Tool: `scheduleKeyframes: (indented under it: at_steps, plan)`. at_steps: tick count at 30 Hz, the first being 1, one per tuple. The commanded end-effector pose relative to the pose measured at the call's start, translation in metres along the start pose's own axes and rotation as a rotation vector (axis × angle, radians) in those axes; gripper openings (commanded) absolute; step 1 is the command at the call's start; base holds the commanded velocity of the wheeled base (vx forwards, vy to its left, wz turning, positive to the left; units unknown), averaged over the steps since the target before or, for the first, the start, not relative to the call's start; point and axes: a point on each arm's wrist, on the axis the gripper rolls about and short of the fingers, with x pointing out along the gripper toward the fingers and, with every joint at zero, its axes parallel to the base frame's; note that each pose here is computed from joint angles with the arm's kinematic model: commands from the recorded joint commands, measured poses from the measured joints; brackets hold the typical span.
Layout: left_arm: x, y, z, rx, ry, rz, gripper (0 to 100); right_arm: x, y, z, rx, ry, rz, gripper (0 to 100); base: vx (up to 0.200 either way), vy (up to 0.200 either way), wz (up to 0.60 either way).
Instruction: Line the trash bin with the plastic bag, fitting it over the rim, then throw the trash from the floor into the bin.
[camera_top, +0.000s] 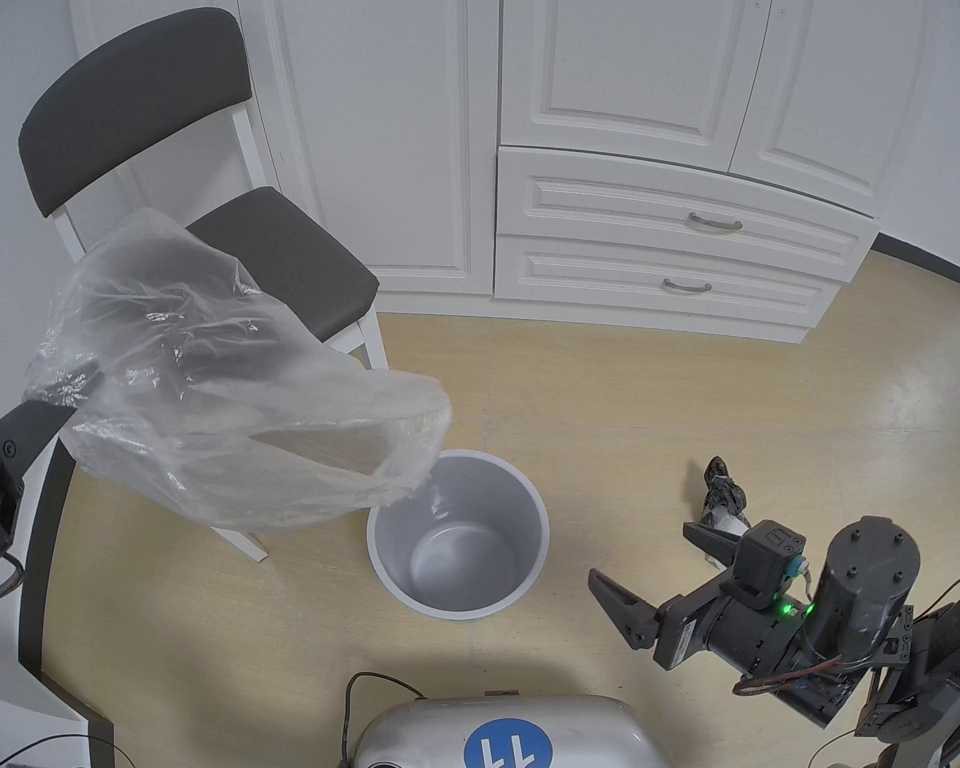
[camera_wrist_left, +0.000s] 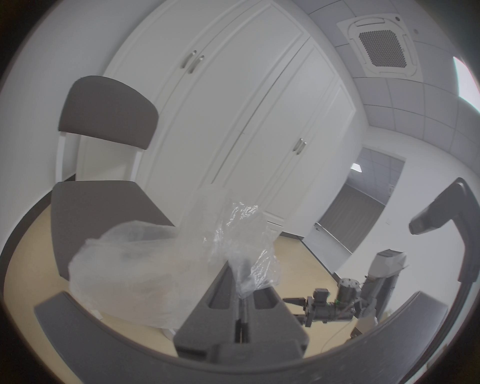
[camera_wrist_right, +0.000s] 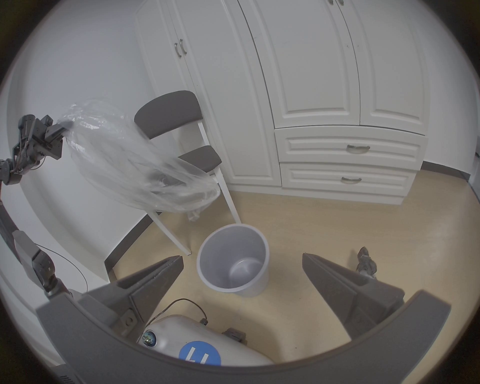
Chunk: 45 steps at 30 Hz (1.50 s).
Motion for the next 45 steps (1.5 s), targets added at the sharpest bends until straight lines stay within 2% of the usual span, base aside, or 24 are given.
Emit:
scheduleKeyframes:
  at_steps: [1,3,10,16,22,27,28,30,32,33,34,37,39,43,45]
  plan:
    - [0.017,-0.003,-0.007,-0.020,0.043,0.019,0,0.012,0.008,-0.020,-0.004,0.063,0.007,100,0.000,0.000,0.00]
    - [0.024,-0.007,-0.008,-0.026,0.047,0.044,0,0.013,0.009,-0.020,0.001,0.057,0.010,100,0.000,0.000,0.00]
    - [0.028,-0.017,-0.009,-0.037,0.043,0.038,0,0.013,0.010,-0.021,0.006,0.059,0.017,100,0.000,0.000,0.00]
    - [0.025,-0.023,-0.006,-0.071,0.013,-0.016,0,0.012,0.017,-0.028,0.019,0.085,0.042,100,0.000,0.000,0.00]
    - [0.023,-0.023,-0.006,-0.074,0.008,-0.020,0,0.013,0.021,-0.025,0.040,0.080,0.061,100,0.000,0.000,0.00]
    - [0.023,-0.023,-0.006,-0.074,0.008,-0.020,0,0.023,0.022,-0.011,0.065,0.037,0.054,100,0.000,0.000,0.00]
    - [0.023,-0.023,-0.006,-0.072,0.006,-0.020,0,0.033,0.019,0.003,0.077,0.027,0.026,100,0.000,0.000,0.00]
    - [0.022,-0.023,-0.005,-0.071,0.000,-0.022,0,0.044,0.012,0.028,0.137,0.047,-0.011,100,0.000,0.000,0.00]
    - [0.021,-0.023,-0.004,-0.070,-0.001,-0.023,0,0.041,0.003,0.056,0.208,0.081,0.009,100,0.000,0.000,0.00]
    - [0.021,-0.023,-0.004,-0.070,-0.001,-0.023,0,0.041,0.002,0.059,0.215,0.084,0.013,100,0.000,0.000,0.00]
    - [0.021,-0.023,-0.005,-0.068,-0.001,-0.024,0,0.027,-0.016,0.085,0.273,0.172,0.057,100,0.000,0.000,0.00]
    - [0.020,-0.023,-0.004,-0.065,-0.004,-0.025,0,0.007,-0.041,0.111,0.360,0.286,0.118,100,0.000,0.000,0.00]
    - [0.020,-0.023,-0.004,-0.064,-0.004,-0.025,0,0.005,-0.051,0.113,0.391,0.322,0.139,100,0.000,0.000,0.00]
    - [0.020,-0.023,-0.004,-0.062,-0.005,-0.026,0,0.012,-0.054,0.103,0.382,0.329,0.134,100,0.000,0.000,0.00]
    - [0.020,-0.023,-0.004,-0.062,-0.006,-0.026,0,0.028,-0.052,0.089,0.372,0.332,0.142,100,0.000,0.000,0.00]
